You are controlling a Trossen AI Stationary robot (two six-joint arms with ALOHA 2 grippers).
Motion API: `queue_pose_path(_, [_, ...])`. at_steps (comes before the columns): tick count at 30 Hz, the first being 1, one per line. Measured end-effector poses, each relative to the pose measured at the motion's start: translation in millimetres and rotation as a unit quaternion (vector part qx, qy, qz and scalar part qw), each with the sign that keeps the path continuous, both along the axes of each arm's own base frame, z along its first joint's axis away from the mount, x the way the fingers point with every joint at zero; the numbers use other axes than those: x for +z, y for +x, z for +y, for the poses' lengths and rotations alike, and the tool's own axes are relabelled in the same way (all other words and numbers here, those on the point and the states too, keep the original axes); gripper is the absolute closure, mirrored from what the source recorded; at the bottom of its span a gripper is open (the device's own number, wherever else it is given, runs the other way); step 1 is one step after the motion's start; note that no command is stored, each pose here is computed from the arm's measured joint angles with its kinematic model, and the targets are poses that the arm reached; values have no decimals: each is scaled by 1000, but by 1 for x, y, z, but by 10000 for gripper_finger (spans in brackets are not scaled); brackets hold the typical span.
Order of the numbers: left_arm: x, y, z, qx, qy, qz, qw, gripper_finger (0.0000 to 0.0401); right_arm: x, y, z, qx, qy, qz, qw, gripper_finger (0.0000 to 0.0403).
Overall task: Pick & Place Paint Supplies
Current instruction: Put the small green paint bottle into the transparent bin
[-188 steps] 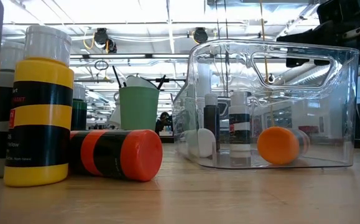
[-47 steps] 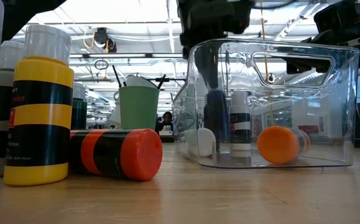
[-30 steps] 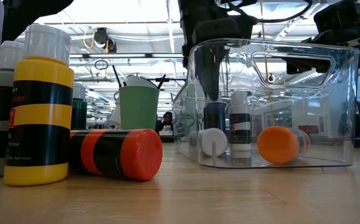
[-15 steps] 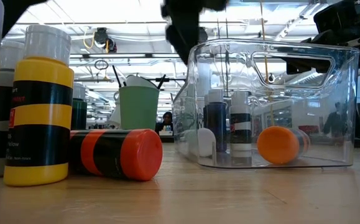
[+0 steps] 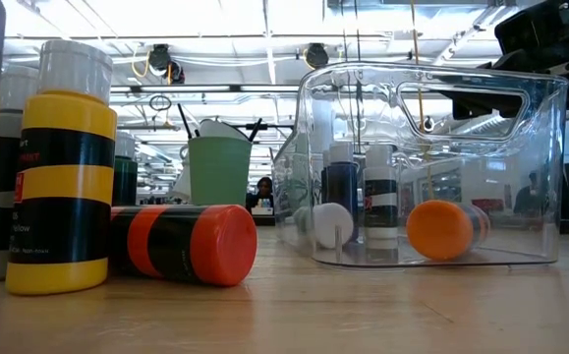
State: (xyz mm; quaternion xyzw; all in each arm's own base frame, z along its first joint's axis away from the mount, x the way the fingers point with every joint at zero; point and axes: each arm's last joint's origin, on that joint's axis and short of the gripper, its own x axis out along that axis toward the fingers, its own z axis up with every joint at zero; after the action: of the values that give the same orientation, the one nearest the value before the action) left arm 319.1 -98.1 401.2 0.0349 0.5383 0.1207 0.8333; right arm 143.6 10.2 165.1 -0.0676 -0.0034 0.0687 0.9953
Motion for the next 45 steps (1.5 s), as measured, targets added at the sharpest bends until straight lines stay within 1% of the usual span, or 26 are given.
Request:
queue_pose_path(2, [-17,-6,-6,12,-2,31,999,189,0,0,0,0,0,-2,1000,399])
queue_pose_path(5, [-55,-7,-13,22,-16,71,997,210,0,0,0,0,0,-2,1000,399])
queue_pose_path(8, [-93,-8,-16,27,-55,110,992,215,0,0,0,-1,0,-2,1000,399])
queue_pose_path(10, [-115,-8,-15,28,-82,138,987,209,0,0,0,-1,1,-2,1000,399])
queue_pose_path(12, [-132,-9,-13,26,-95,163,982,194,0,0,0,-1,4,-2,1000,399])
queue_pose_path(15, [-149,-13,-7,22,-86,191,978,160,0,0,0,-1,6,-1,1000,399])
queue_pose_path(17, [-155,-15,-4,24,-75,198,977,132,0,0,0,-1,6,-1,1000,399])
queue_pose_path(21, [-161,-13,1,21,-73,193,978,82,0,0,0,-1,5,-1,1000,399])
queue_pose_path(23, [-166,-11,5,22,-76,188,979,67,0,0,0,-1,4,-1,1000,399])
queue_pose_path(25, [-170,-12,9,27,-77,194,978,64,0,0,0,-1,4,-1,1000,399])
queue_pose_path(27, [-177,-13,13,31,-82,204,975,71,0,0,0,-1,4,-1,1000,399])
queue_pose_path(30, [-185,-13,16,33,-101,205,973,95,0,0,0,-1,4,-1,1000,399])
queue_pose_path(36, [-189,-14,18,27,-101,210,972,159,0,0,0,-2,4,-2,1000,399])
queue_pose_path(41, [-189,-15,18,34,-103,211,971,202,0,0,0,-2,1,-2,1000,399])
queue_pose_path(45, [-189,-15,17,26,-114,217,969,258,0,0,0,-2,1,-2,1000,399])
